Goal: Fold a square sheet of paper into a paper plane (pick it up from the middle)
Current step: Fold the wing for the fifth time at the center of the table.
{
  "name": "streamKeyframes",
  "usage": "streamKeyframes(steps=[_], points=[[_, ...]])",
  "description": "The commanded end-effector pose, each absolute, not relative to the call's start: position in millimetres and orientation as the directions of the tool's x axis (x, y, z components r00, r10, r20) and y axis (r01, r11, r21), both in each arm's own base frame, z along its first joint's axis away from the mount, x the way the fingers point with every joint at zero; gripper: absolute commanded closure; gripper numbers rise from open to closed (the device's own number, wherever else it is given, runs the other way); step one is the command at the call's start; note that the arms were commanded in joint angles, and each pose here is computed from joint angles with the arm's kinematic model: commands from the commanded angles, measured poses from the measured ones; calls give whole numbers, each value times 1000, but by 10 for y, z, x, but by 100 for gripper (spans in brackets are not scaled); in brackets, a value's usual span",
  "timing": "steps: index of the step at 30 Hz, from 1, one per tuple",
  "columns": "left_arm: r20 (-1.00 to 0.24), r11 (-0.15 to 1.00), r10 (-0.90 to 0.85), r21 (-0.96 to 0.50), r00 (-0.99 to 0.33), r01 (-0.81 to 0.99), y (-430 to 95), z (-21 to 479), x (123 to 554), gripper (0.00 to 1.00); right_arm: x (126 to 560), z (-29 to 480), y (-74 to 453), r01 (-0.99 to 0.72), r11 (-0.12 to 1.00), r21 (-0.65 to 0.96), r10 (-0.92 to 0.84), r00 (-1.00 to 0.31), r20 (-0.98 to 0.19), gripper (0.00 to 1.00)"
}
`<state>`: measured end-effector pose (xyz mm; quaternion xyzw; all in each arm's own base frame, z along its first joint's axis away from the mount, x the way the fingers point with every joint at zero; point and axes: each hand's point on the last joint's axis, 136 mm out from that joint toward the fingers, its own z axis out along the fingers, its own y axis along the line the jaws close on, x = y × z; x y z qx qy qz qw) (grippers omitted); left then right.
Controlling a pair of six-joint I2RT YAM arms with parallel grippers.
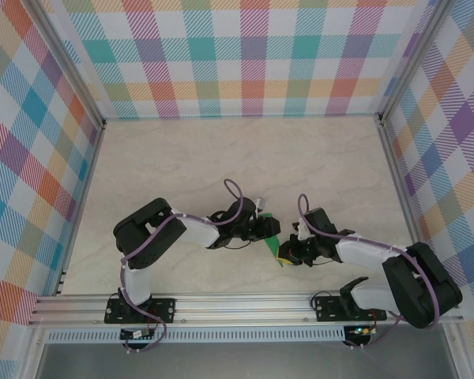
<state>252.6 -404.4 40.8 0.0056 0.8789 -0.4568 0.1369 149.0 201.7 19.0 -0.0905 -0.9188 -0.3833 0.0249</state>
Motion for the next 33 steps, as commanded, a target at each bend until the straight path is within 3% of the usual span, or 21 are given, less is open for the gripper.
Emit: streamKeyframes(steps=[1, 11, 17, 22, 28, 33], points=[[-183, 695, -117, -717, -976, 51, -3775, -46, 2501, 57, 1255, 37, 1870, 250, 726, 640, 164, -968, 192, 91], [-176, 688, -115, -724, -978, 49, -3814, -42, 2515, 57, 1188, 30, 1718, 238, 785, 572, 167, -970, 174, 88], [-173, 686, -112, -726, -979, 49, -3819, -35, 2504, 57, 1430, 467, 1941, 138, 703, 697, 133, -989, 61, 89], [-170, 688, -113, -724, -979, 46, -3819, -46, 2506, 57, 1569, 638, 2167, 100, 610, 786, 103, -994, 46, 90], [-169, 685, -111, -727, -979, 48, -3848, -30, 2520, 57, 1509, 284, 2086, 167, 688, 707, 103, -986, 133, 90], [-168, 687, -107, -725, -980, 49, -3851, -17, 2518, 57, 1258, -93, 1765, 247, 797, 551, 160, -966, 202, 91]])
